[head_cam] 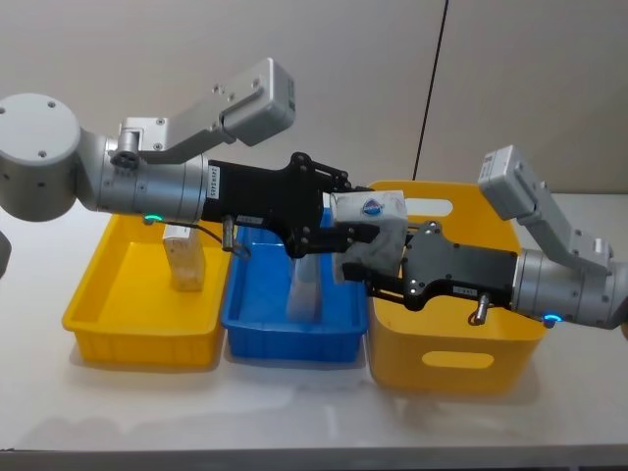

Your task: Bimanual collaborative sorting of washing and personal care products

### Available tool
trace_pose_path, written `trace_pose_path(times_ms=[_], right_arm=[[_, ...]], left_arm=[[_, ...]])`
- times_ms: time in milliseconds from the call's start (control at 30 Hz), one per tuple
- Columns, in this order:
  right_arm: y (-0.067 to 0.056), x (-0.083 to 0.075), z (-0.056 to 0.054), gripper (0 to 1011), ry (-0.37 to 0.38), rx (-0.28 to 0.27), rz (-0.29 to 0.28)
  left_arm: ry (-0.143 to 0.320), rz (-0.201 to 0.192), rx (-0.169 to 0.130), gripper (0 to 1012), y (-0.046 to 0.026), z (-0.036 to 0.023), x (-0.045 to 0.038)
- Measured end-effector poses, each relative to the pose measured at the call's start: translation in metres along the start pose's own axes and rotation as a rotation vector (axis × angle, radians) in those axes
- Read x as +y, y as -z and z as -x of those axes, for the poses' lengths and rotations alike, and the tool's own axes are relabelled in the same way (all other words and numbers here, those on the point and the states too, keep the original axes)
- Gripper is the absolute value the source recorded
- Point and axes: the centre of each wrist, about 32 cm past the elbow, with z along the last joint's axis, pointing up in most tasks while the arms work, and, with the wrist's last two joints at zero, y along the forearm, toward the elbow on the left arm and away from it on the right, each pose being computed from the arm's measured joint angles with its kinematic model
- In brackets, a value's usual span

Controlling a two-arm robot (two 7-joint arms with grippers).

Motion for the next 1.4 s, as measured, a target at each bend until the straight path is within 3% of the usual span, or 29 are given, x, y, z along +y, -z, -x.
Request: trace_pose_path(times_ms=[233,467,1133,1400], right_arm=[[0.000,0.001,0.000,418,-0.001,0.000,0.000],[0.000,0.001,0.000,406,-0.003,0.000,0.000],[-0.008,-0.003,0.015,391,0.026,0.007,0.004],[-0.006,-0.014,0.028,391,0.074,0.018,0.025]], left_arm=[[0.000,0.000,0.000,383,-0.0001,0.0000,-0.0001],[0.000,0.001,0.000,393,-0.0001,0.0000,-0.0002],[-0.003,0.002,0.000,972,-0.0002,0.0004,-0.0002],[-0.042,-0.010,0.018,1001,0.0004,0.0056,0.0066]])
